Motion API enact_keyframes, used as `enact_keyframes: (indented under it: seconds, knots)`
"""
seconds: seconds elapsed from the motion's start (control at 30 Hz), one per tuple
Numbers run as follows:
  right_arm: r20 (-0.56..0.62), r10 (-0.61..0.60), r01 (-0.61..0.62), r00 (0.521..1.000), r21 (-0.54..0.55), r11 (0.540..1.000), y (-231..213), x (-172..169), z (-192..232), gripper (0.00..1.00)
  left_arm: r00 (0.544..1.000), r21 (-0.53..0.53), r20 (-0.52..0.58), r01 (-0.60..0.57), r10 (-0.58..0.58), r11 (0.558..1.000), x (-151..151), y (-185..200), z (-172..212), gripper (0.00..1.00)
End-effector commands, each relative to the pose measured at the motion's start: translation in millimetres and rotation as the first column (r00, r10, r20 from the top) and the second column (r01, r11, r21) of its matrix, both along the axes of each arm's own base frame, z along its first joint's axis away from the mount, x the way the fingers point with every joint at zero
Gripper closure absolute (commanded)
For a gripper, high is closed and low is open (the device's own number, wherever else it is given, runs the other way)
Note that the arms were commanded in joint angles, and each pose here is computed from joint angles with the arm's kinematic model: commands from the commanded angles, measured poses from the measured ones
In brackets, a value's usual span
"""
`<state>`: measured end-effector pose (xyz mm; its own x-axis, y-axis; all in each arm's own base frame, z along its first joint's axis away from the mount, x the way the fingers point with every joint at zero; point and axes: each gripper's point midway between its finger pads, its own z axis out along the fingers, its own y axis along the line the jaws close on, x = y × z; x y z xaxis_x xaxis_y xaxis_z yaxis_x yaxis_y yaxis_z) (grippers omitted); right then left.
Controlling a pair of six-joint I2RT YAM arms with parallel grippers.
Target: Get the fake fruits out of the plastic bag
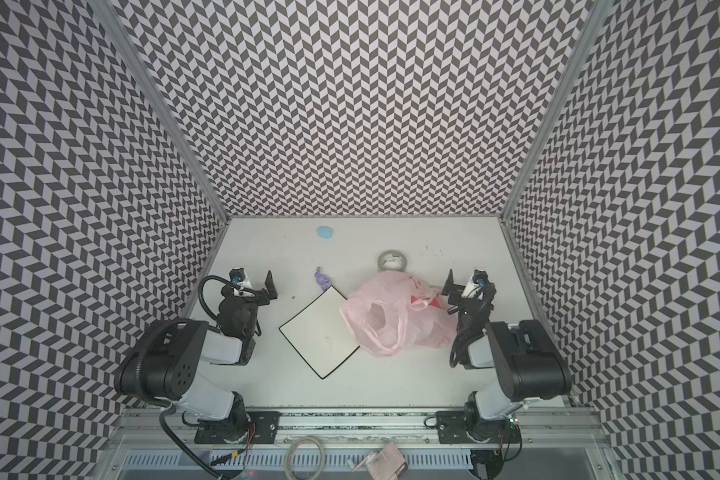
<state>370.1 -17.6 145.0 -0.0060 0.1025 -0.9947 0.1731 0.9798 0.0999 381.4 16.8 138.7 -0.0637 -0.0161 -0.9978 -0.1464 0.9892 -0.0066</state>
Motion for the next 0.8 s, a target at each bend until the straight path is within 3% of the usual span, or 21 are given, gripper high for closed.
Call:
enact_keyframes:
  seconds: [0.0, 0.77]
  knots:
    - [0.044, -0.002, 0.003, 0.999, -0.010, 1.000, 0.8, 0.5, 10.5, 0.01, 0.999, -0.003, 0.031, 0.008, -0.008, 1.000, 0.5, -0.9, 8.8, 0.00]
    - [0.045, -0.004, 0.004, 0.999, -0.006, 1.000, 0.7, 0.2, 10.3, 0.01, 0.999, -0.004, 0.034, 0.009, -0.009, 1.000, 0.2, -0.9, 9.6, 0.00]
